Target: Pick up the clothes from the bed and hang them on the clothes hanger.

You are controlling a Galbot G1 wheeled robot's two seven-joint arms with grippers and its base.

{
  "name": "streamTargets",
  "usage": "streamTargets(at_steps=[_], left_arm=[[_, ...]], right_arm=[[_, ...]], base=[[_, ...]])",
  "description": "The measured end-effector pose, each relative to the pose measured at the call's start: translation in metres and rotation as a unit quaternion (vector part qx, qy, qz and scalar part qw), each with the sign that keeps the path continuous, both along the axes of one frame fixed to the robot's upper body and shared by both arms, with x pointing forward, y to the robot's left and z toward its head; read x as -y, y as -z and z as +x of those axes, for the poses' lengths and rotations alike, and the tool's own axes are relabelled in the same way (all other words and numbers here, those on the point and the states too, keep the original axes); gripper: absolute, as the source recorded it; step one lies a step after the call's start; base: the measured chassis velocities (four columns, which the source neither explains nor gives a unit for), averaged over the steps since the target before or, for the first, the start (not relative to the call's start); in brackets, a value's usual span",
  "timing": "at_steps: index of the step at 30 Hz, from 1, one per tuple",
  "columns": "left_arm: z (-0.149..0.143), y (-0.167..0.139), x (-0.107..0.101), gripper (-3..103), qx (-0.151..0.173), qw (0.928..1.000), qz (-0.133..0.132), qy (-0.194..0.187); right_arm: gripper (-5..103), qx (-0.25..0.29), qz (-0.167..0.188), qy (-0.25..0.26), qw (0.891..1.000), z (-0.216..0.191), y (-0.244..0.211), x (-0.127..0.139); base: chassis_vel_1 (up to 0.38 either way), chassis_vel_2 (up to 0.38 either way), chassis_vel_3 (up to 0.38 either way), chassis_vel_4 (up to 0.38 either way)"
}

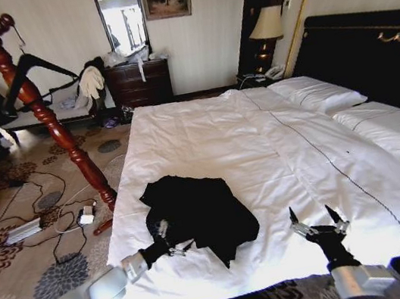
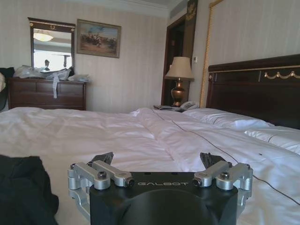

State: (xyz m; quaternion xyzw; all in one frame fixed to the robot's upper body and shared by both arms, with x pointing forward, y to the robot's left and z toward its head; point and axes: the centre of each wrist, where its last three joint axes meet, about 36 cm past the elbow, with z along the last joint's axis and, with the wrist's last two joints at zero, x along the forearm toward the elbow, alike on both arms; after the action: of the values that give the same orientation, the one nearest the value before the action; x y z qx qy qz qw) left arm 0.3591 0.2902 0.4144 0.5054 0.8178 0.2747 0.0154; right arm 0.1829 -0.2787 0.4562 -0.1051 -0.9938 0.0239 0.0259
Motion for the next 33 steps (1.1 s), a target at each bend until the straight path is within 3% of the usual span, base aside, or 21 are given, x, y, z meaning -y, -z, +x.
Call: streamTargets(at_steps=[1, 2, 5, 7, 8, 10, 12, 16, 21, 22, 26, 27, 28, 29, 31, 32, 33], left_arm=[[-0.007, 0.011, -0.005, 100, -0.014, 0.9973, 0.043, 0.058], [-0.008, 0.012, -0.006, 100, -0.007, 0.9957, 0.052, 0.077], [-0.008, 0.013, -0.001, 100, 0.012, 0.9923, 0.06, 0.107], [0.003, 0.01, 0.013, 100, 0.062, 0.9853, 0.063, 0.146], [0.003, 0.01, 0.013, 100, 0.062, 0.9853, 0.063, 0.146], [0.018, 0.006, 0.032, 100, 0.11, 0.9752, 0.063, 0.181], [0.027, 0.003, 0.049, 100, 0.123, 0.9701, 0.06, 0.2], [0.031, 0.005, 0.06, 100, 0.128, 0.9631, 0.067, 0.227], [0.037, 0.004, 0.069, 100, 0.15, 0.9401, 0.091, 0.292], [0.037, 0.004, 0.069, 100, 0.15, 0.9401, 0.091, 0.292], [0.053, -0.004, 0.066, 100, 0.193, 0.9087, 0.128, 0.347], [0.053, -0.004, 0.066, 100, 0.193, 0.9087, 0.128, 0.347], [0.062, -0.005, 0.068, 100, 0.212, 0.897, 0.14, 0.362], [0.068, -0.005, 0.071, 100, 0.224, 0.8897, 0.147, 0.369], [0.078, -0.003, 0.079, 100, 0.24, 0.8782, 0.157, 0.383], [0.078, -0.003, 0.079, 100, 0.24, 0.8782, 0.157, 0.383], [0.082, -0.002, 0.085, 100, 0.247, 0.8708, 0.164, 0.392]], right_arm=[[100, 0.004, 0.005, 0.011, 1.0, 0.001, -0.006, 0.006], [100, 0.003, 0.007, 0.014, 1.0, 0.001, -0.007, 0.007], [100, 0.003, 0.009, 0.017, 1.0, 0.001, -0.007, 0.009], [100, 0.001, 0.009, 0.016, 1.0, 0.001, -0.007, 0.009], [100, 0.001, 0.009, 0.016, 1.0, 0.001, -0.007, 0.009], [100, -0.001, 0.008, 0.016, 1.0, 0.0, -0.006, 0.009], [100, -0.003, 0.007, 0.018, 1.0, 0.0, -0.005, 0.01], [100, -0.003, 0.007, 0.021, 1.0, 0.0, -0.005, 0.011], [100, 0.0, 0.01, 0.034, 0.999, 0.001, -0.005, 0.011], [100, 0.0, 0.01, 0.034, 0.999, 0.001, -0.005, 0.011], [100, 0.001, 0.009, 0.037, 0.999, 0.0, -0.004, 0.011], [100, 0.001, 0.009, 0.037, 0.999, 0.0, -0.004, 0.011], [100, 0.003, 0.009, 0.039, 0.999, 0.0, -0.005, 0.012], [100, 0.003, 0.007, 0.039, 0.999, 0.0, -0.005, 0.013], [100, 0.004, 0.004, 0.039, 0.999, 0.0, -0.006, 0.015], [100, 0.004, 0.004, 0.039, 0.999, 0.0, -0.006, 0.015], [100, 0.004, 0.001, 0.039, 0.999, -0.001, -0.006, 0.016]], base=[[0.0, 0.0, 0.0, 0.0], [0.0, 0.0, 0.0, 0.0], [0.0, 0.0, 0.0, 0.0], [0.0, 0.0, 0.0, 0.0], [0.0, 0.0, 0.0, 0.0], [0.0, 0.0, 0.0, 0.0], [0.0, 0.0, 0.0, 0.0], [0.0, 0.0, 0.0, 0.0], [0.0, 0.0, 0.0, 0.0], [0.0, 0.0, 0.0, 0.0], [0.0, 0.0, 0.0, 0.0], [0.0, 0.0, 0.0, 0.0], [0.0, 0.0, 0.0, 0.0], [0.0, 0.0, 0.0, 0.0], [0.0, 0.0, 0.0, 0.0], [0.0, 0.0, 0.0, 0.0], [0.0, 0.0, 0.0, 0.0]])
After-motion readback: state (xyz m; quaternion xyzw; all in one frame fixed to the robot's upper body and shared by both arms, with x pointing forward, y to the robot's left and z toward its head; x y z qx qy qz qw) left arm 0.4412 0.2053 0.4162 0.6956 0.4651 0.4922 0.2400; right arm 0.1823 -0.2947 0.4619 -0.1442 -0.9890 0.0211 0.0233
